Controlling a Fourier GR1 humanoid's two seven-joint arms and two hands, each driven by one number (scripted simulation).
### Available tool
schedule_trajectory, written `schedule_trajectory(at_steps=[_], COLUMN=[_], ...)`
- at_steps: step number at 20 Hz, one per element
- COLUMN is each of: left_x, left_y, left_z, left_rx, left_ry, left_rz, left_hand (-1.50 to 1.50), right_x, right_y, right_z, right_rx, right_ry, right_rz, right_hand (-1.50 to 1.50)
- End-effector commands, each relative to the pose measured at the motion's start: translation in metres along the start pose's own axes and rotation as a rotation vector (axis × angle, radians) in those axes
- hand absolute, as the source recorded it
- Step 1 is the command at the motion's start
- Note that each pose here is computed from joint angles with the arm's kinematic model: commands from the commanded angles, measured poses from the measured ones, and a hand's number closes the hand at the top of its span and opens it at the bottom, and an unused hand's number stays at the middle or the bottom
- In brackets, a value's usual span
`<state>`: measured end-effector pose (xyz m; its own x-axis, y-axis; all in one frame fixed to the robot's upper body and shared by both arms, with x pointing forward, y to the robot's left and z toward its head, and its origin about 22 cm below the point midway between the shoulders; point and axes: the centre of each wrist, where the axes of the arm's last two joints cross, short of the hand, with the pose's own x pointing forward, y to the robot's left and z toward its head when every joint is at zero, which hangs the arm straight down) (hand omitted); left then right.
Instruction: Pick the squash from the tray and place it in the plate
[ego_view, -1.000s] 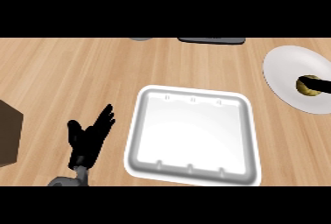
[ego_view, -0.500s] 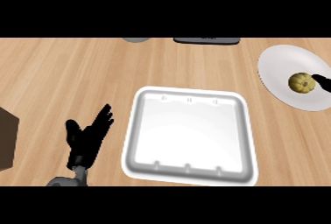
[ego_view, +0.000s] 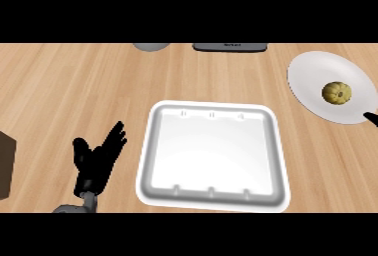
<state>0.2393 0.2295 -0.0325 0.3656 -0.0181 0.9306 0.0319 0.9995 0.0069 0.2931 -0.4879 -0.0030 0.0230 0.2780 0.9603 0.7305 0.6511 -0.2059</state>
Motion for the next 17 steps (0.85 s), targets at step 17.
schedule_trajectory(at_steps=[17], left_x=[0.009], left_y=[0.024], left_z=[0.014], left_rx=[0.031], left_ry=[0.006], left_rz=[0.017], left_hand=[0.00], right_x=[-0.060], right_y=[-0.028], right_z=[0.067], right_rx=[0.157], right_ry=[0.036], right_rz=[0.148], right_hand=[-1.50])
